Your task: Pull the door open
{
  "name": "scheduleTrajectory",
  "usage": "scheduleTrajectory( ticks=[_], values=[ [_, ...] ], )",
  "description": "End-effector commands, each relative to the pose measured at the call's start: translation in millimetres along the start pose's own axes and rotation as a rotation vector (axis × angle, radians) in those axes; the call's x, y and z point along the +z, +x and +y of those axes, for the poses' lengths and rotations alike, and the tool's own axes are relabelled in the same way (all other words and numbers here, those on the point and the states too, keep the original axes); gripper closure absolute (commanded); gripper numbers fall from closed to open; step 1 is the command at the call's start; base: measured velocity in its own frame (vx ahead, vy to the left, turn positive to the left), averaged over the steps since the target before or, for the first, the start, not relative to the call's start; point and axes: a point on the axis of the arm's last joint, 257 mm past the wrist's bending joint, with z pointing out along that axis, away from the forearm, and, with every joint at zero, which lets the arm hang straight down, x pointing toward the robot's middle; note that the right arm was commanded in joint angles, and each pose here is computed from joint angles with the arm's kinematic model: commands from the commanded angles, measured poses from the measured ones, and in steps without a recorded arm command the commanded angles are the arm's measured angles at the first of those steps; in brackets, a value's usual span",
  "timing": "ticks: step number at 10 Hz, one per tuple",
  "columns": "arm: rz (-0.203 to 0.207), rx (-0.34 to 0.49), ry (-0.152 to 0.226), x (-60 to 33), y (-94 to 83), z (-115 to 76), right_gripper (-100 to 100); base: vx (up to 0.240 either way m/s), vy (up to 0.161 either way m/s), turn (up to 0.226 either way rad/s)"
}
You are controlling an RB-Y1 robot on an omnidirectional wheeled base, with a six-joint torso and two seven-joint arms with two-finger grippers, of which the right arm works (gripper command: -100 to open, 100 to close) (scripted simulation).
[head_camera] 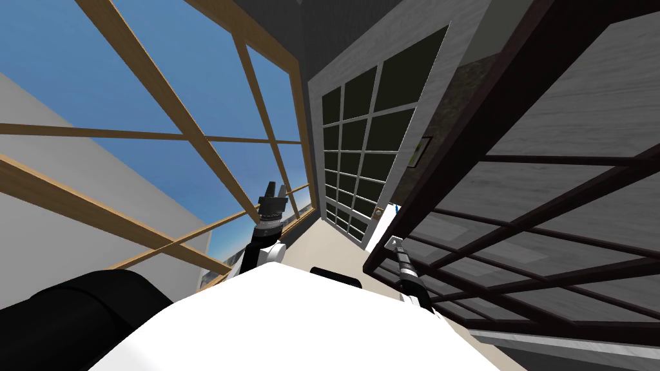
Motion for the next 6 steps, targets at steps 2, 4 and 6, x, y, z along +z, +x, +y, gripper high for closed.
scheduleTrajectory(
  ticks=[2, 4, 6],
  values=[
    [-0.002, 0.068, 0.007, -1.4, 1.2, -1.6, 100, -0.031, -0.012, 0.047],
    [-0.008, 0.116, 0.009, -1.2, -0.1, -2.1, 100, -0.024, -0.012, 0.045],
    [-0.019, 0.194, 0.012, -1.0, -2.7, -3.1, 100, -0.041, -0.019, 0.083]
  ],
)
